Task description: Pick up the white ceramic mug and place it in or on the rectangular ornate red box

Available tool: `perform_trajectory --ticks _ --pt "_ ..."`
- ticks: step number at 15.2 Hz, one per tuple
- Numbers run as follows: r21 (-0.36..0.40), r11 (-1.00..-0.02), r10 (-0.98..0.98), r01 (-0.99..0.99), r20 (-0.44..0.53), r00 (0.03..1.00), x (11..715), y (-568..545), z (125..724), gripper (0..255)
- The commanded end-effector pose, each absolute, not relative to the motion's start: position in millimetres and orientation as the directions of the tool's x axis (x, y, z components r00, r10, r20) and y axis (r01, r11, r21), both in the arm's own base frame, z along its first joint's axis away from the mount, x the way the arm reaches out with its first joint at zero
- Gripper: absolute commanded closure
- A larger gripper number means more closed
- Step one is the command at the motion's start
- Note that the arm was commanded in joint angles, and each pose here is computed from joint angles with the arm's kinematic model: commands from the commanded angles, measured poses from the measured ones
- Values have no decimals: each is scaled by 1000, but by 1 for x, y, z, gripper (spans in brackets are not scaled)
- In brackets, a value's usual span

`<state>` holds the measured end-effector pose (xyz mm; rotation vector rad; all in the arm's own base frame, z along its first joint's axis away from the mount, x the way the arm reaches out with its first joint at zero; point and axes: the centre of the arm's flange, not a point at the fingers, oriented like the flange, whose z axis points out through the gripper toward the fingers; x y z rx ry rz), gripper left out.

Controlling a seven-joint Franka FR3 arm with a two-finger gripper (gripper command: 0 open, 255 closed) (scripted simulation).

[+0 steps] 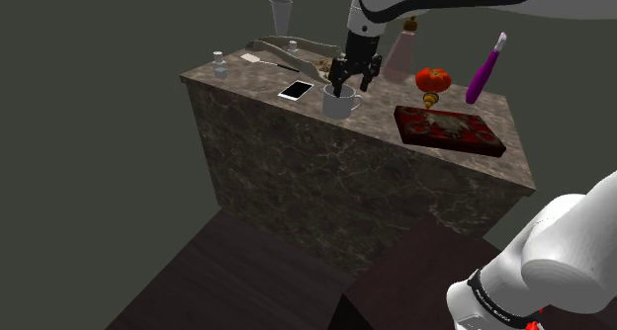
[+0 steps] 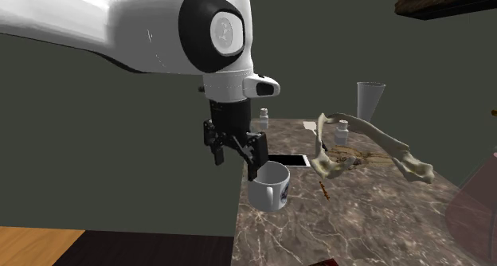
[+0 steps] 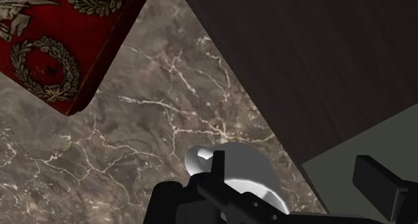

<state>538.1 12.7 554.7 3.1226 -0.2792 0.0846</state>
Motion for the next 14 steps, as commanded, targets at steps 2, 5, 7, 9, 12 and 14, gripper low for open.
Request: perform_trajectory --ticks 2,5,7,9,12,14 --pt "23 -984 -176 -177 51 983 580 19 545 0" --pt "44 -983 -174 -176 48 984 618 22 531 0" --pt "49 -983 -174 -176 48 984 627 23 523 0" --pt "49 -983 -174 -176 48 984 627 22 512 0" --pt "49 -983 -174 -176 48 984 628 21 496 0" --pt "49 -983 -174 -176 48 984 628 21 488 0"
